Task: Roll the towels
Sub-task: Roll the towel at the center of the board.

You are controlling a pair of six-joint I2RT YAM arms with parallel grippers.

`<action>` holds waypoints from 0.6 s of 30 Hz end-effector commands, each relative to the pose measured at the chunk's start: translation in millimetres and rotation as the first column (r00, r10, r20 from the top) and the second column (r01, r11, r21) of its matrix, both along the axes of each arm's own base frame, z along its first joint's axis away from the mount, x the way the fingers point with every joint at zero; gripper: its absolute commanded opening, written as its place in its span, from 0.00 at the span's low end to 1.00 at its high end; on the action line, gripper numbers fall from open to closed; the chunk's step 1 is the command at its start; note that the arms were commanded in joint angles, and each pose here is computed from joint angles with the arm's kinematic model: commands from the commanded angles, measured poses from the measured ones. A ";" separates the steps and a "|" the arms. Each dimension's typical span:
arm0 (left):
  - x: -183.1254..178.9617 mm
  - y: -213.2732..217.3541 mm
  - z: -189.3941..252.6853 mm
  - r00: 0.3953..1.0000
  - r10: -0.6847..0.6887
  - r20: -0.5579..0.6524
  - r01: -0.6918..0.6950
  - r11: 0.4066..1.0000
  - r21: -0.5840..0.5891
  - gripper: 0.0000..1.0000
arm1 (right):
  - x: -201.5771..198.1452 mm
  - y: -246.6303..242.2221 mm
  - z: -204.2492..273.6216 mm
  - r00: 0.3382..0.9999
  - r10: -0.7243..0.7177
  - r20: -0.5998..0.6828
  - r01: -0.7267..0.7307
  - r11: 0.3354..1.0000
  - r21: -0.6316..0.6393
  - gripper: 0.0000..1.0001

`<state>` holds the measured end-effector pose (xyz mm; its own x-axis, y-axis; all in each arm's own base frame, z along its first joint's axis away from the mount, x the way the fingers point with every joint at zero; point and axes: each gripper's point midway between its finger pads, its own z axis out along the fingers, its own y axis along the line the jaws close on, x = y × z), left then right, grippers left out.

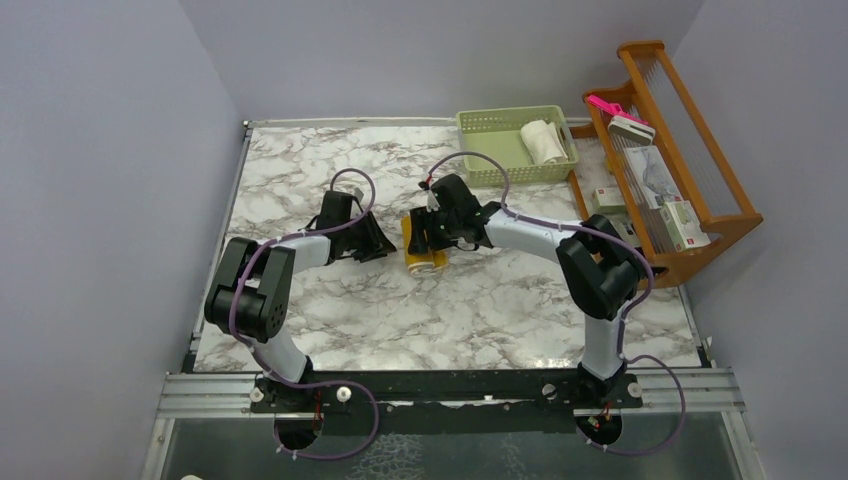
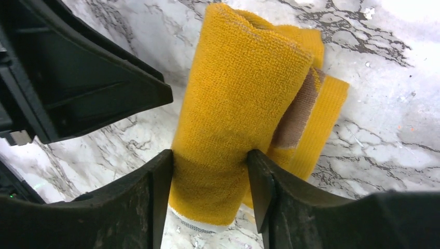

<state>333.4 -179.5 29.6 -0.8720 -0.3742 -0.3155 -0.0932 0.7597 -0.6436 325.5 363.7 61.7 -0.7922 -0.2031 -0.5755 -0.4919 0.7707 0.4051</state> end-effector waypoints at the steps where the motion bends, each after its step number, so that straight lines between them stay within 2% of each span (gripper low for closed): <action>1: -0.4 5.6 -1.0 0.999 0.031 0.015 -0.031 0.999 0.026 0.34 | -7.3 4.9 -12.6 0.998 0.015 -0.053 -0.015 1.000 -0.001 0.50; 6: -3.6 7.8 -3.1 0.999 0.042 0.013 -0.042 0.999 0.030 0.34 | -10.5 6.9 -31.3 0.995 0.032 -0.093 -0.031 0.999 0.008 0.38; 9: -5.1 7.2 -2.0 0.999 0.049 0.019 -0.049 0.999 0.016 0.34 | -12.5 4.0 -39.0 0.993 0.037 -0.112 -0.033 0.999 0.035 0.35; 15: -3.2 2.3 5.1 0.997 0.058 0.048 -0.056 0.998 -0.031 0.34 | -11.3 -17.3 -33.0 0.992 0.070 -0.110 -0.047 0.979 0.198 0.29; 18: 1.1 -2.9 11.0 0.995 0.063 0.071 -0.058 0.996 -0.073 0.34 | -11.7 -32.0 -27.8 0.987 0.112 -0.116 -0.068 0.942 0.328 0.29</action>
